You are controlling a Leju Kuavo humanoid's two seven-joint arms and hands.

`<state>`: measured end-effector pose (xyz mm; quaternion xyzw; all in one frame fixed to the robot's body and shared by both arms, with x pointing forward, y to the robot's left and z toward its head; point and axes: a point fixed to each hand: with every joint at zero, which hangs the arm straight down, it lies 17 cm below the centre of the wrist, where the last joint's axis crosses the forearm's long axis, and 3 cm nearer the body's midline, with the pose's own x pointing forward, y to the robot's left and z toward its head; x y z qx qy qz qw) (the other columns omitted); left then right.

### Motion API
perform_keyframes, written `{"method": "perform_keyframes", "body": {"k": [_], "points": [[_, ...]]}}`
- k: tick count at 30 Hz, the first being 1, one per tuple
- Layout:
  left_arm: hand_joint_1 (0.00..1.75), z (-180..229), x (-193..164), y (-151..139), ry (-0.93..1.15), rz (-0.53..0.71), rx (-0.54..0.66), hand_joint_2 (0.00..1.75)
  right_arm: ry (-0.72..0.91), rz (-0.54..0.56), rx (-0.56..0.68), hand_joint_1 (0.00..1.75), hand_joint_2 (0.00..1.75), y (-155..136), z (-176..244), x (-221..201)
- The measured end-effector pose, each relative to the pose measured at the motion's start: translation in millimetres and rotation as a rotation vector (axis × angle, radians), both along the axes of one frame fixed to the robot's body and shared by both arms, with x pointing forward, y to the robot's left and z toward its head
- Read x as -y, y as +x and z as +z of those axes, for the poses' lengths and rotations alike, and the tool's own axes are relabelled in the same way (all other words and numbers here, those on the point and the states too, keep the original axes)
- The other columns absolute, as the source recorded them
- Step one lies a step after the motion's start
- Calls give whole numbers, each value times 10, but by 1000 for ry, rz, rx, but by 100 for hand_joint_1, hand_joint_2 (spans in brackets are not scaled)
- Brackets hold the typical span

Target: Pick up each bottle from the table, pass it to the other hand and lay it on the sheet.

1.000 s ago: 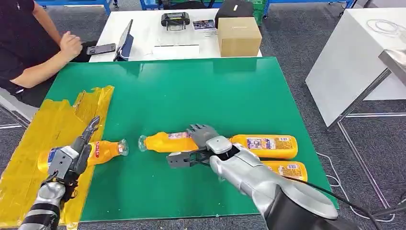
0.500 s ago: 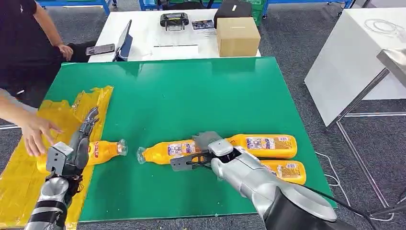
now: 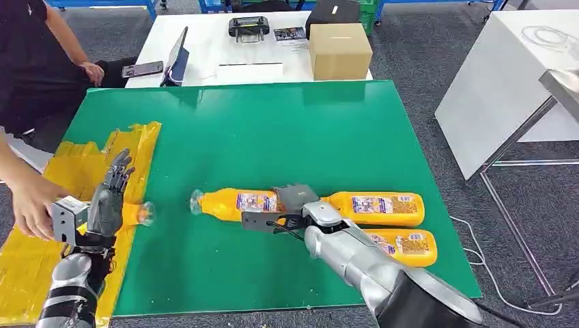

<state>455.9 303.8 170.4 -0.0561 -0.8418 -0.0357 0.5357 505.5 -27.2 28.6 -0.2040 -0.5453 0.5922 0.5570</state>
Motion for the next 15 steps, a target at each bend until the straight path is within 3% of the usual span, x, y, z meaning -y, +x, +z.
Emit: {"method": "perform_keyframes", "body": {"k": [7, 8, 15], "points": [[0, 193, -39, -142, -275, -15, 6, 0, 386, -28, 109, 175, 175, 224, 814, -217], [0, 203, -32, -159, -282, -15, 8, 175, 406, -37, 116, 175, 175, 240, 869, -208], [0, 256, -63, -225, -324, 8, 10, 175, 593, -19, 128, 175, 175, 199, 1195, -259]]}}
